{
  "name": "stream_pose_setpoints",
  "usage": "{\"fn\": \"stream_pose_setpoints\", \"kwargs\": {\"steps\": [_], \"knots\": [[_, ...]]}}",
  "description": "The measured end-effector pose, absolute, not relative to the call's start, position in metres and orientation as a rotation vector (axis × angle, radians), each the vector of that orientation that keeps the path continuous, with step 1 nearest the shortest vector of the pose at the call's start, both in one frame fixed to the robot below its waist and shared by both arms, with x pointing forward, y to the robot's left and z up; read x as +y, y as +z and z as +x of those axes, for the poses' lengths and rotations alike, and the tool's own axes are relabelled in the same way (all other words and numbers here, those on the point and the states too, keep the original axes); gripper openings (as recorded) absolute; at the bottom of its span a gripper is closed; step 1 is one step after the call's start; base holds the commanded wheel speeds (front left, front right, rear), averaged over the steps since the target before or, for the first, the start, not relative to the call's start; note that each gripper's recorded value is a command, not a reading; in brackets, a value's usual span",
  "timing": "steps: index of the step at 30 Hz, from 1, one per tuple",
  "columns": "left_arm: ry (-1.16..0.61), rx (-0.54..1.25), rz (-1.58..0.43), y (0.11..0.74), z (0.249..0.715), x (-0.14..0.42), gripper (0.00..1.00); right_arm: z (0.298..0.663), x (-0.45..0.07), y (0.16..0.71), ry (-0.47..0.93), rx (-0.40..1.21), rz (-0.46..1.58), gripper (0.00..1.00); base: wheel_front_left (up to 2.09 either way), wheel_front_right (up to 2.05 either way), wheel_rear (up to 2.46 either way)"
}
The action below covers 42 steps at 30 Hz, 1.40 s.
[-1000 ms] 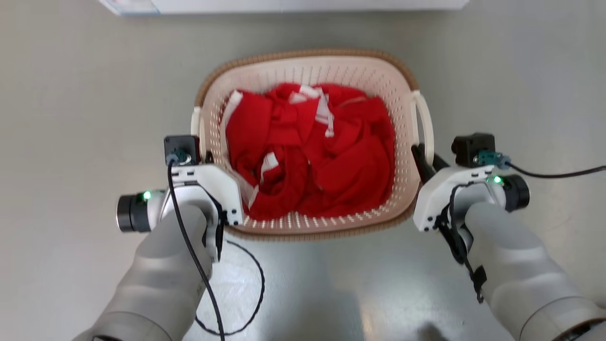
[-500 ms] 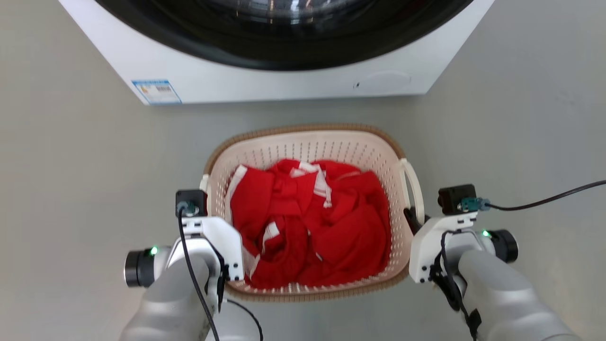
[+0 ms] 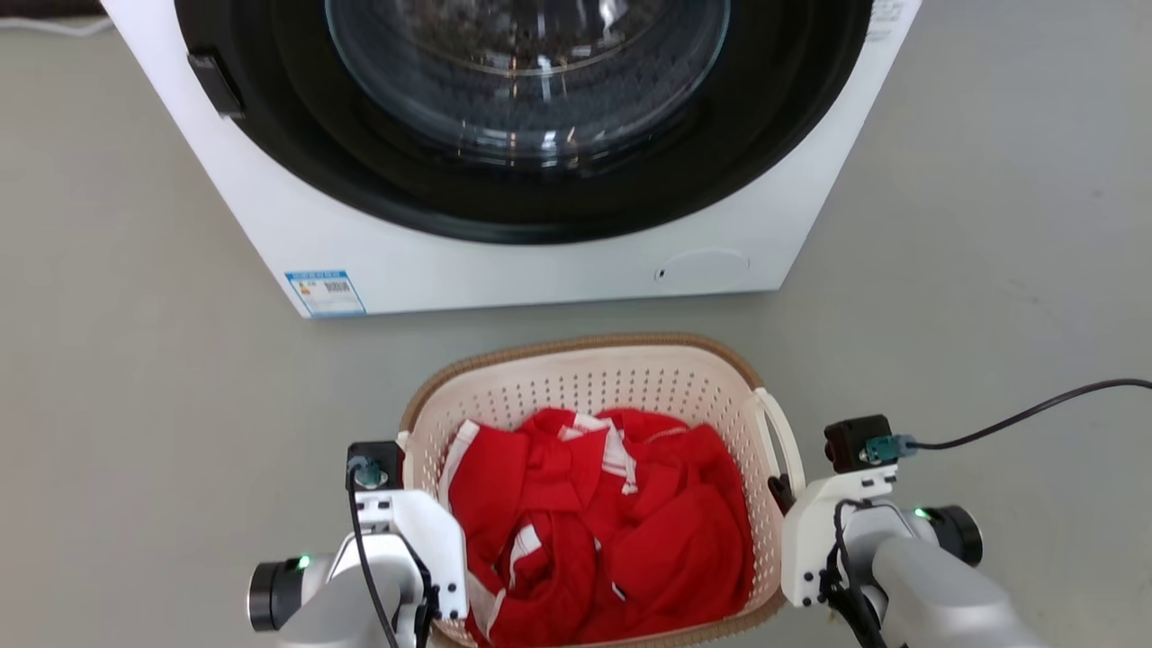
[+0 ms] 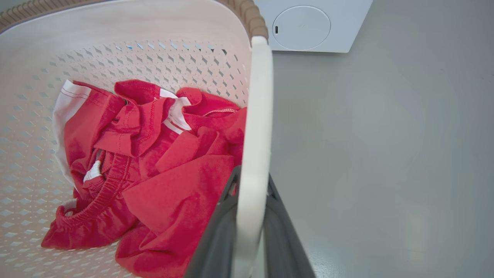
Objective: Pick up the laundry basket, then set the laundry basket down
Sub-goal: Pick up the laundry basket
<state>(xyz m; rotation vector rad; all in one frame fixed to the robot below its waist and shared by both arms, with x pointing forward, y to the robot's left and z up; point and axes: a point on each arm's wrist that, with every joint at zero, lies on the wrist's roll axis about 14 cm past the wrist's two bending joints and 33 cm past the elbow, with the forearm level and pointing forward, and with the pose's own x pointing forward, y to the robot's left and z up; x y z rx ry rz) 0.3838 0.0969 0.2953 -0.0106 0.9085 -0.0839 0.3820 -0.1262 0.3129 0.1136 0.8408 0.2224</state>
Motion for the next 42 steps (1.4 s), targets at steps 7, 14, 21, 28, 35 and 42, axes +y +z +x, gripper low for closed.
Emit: {"fn": "stream_pose_setpoints", "kwargs": {"steps": [7,14,21,28,35,42], "knots": [[-0.108,0.909,-0.010,0.305,0.372,0.093,0.00,0.366,-0.129,0.322,0.210,0.843,0.119,0.00,0.00,0.00,0.00],[-0.119,0.910,-0.018,0.312,0.362,0.090,0.00,0.357,-0.133,0.331,0.202,0.834,0.118,0.00,0.00,0.00,0.00],[-0.137,0.923,-0.015,0.312,0.348,0.086,0.00,0.346,-0.136,0.333,0.189,0.834,0.132,0.00,0.00,0.00,0.00],[-0.151,0.937,-0.014,0.310,0.339,0.082,0.00,0.332,-0.138,0.327,0.177,0.863,0.144,0.00,0.00,0.00,0.00],[-0.152,0.946,-0.027,0.308,0.336,0.080,0.00,0.331,-0.138,0.326,0.174,0.869,0.149,0.00,0.00,0.00,0.00],[-0.149,0.952,-0.024,0.306,0.334,0.080,0.00,0.331,-0.138,0.324,0.177,0.875,0.144,0.00,0.00,0.00,0.00]]}}
